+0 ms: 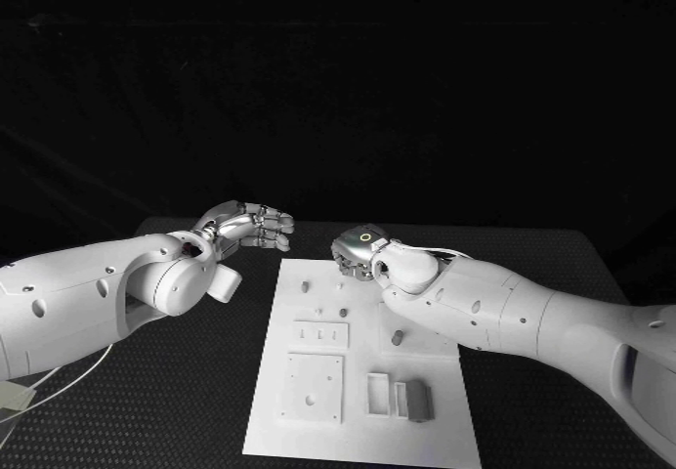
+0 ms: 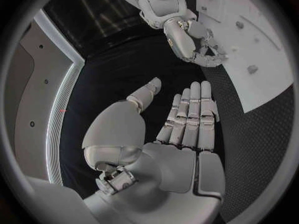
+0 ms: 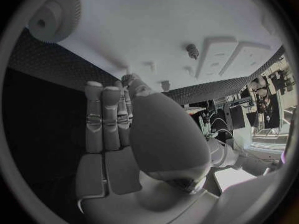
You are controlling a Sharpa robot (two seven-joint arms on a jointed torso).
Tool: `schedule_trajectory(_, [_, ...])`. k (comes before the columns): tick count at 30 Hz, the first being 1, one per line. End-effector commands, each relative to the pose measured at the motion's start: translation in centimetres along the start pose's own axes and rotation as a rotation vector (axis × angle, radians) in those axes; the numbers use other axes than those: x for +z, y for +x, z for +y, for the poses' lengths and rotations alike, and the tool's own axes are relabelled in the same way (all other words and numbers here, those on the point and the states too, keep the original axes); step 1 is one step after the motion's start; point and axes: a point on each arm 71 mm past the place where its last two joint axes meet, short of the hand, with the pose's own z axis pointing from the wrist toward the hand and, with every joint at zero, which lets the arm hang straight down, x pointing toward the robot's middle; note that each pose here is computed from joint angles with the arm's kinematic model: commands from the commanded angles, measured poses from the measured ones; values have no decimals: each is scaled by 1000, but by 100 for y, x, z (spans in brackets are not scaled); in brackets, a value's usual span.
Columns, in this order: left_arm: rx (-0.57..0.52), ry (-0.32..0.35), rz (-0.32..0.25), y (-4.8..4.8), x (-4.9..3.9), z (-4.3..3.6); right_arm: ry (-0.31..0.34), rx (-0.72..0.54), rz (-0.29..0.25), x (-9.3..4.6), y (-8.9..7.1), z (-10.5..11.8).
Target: Assemble the parts on the task board
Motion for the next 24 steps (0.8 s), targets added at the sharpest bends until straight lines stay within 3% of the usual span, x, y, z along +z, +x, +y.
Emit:
schedule_trajectory(1, [-2,5,0,-7,5,-22,-13,14,51,-21,104,36])
schedule_trajectory(24, [0,6,-4,-27,4,-43,-12,17,56,-17,111,33])
